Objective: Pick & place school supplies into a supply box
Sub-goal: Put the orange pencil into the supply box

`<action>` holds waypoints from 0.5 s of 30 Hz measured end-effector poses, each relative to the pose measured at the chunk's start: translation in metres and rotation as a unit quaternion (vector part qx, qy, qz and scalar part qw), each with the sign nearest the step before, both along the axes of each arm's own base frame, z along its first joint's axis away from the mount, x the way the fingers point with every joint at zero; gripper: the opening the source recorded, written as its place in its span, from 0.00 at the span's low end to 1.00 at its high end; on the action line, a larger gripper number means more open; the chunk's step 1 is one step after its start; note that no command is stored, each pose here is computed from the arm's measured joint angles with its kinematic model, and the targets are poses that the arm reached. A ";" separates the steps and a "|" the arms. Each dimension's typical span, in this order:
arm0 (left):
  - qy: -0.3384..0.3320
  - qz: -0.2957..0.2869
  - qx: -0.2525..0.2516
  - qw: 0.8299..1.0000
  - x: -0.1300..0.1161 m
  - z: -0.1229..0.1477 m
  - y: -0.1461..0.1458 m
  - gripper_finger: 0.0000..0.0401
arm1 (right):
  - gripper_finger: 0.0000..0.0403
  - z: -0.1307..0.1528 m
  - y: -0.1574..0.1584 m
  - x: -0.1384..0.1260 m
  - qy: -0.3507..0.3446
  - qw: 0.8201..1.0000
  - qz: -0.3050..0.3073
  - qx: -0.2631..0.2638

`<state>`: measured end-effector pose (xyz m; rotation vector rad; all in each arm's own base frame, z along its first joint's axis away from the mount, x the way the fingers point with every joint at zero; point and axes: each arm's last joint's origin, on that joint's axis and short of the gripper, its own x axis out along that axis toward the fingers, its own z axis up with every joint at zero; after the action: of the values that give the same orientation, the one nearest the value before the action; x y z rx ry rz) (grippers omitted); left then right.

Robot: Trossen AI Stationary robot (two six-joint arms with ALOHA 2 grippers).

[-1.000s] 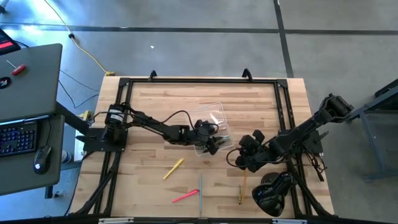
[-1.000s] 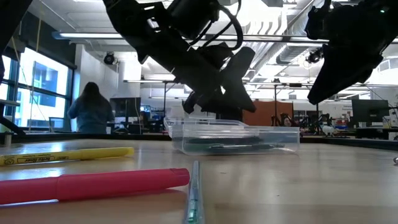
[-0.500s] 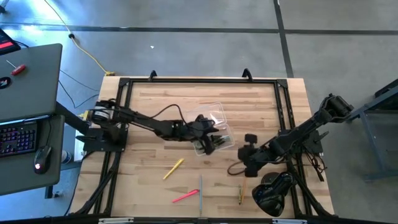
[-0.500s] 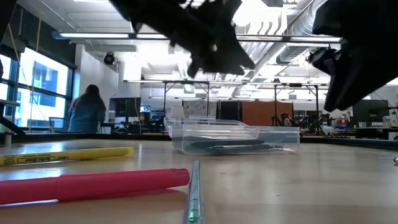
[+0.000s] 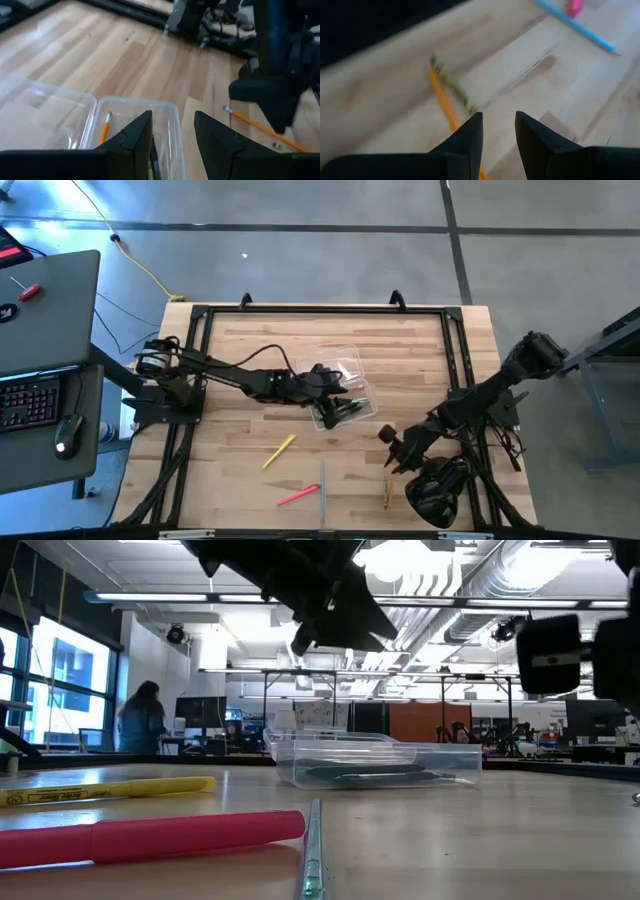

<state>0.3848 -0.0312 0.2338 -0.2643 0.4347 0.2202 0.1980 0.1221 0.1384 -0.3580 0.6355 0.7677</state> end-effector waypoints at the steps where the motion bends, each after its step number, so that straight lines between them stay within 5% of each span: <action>1: 0.002 0.003 -0.006 1.000 0.000 -0.001 0.000 0.44 | 0.23 -0.004 -0.002 -0.003 -0.006 1.000 0.018 -0.016; 8: -0.006 0.015 -0.026 1.000 0.000 0.000 0.000 0.44 | 0.23 -0.032 -0.016 -0.027 -0.003 0.990 0.125 -0.068; 15: -0.015 0.039 -0.023 0.999 0.000 0.001 0.002 0.44 | 0.23 -0.027 -0.017 -0.022 -0.089 0.981 0.165 -0.044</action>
<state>0.3852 -0.0297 0.2351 -0.3301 0.4014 0.2827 0.1756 0.1048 0.1111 -0.6171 0.4470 1.0129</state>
